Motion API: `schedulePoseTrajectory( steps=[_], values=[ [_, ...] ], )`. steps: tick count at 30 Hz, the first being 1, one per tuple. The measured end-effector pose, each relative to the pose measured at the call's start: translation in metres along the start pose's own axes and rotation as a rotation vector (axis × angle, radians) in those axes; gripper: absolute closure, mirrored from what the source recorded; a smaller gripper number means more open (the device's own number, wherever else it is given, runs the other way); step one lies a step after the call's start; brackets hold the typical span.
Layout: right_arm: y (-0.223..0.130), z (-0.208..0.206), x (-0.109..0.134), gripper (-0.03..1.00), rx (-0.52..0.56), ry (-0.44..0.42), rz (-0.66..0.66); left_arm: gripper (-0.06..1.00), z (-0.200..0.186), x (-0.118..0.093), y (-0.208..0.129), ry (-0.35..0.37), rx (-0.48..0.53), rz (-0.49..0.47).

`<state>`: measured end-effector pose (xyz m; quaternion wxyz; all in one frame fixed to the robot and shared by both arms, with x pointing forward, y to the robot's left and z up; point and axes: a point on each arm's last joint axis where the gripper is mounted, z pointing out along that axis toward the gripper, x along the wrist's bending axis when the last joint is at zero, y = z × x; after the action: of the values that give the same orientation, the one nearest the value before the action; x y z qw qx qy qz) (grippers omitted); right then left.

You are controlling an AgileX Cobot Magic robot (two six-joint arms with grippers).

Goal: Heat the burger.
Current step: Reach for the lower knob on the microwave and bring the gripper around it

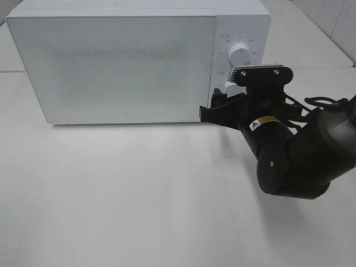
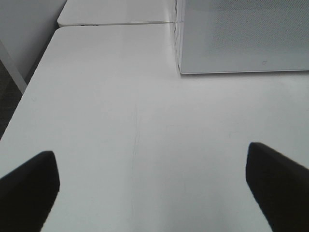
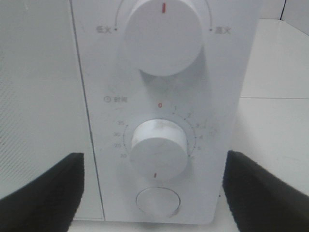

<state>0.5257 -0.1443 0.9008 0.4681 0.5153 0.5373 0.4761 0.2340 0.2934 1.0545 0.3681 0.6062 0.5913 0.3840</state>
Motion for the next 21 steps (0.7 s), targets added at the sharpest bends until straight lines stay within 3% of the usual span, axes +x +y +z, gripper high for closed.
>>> schedulePoseTrajectory(
  steps=[8, 21],
  values=[
    [-0.001, 0.005, -0.006, 0.20, 0.000, -0.021, 0.027, -0.05, 0.000, 0.000, 0.000, 0.000, 0.000, 0.000],
    [-0.008, 0.021, 0.006, 0.20, -0.011, -0.001, 0.028, -0.05, 0.000, 0.000, 0.000, 0.000, 0.000, 0.000]
  ],
)
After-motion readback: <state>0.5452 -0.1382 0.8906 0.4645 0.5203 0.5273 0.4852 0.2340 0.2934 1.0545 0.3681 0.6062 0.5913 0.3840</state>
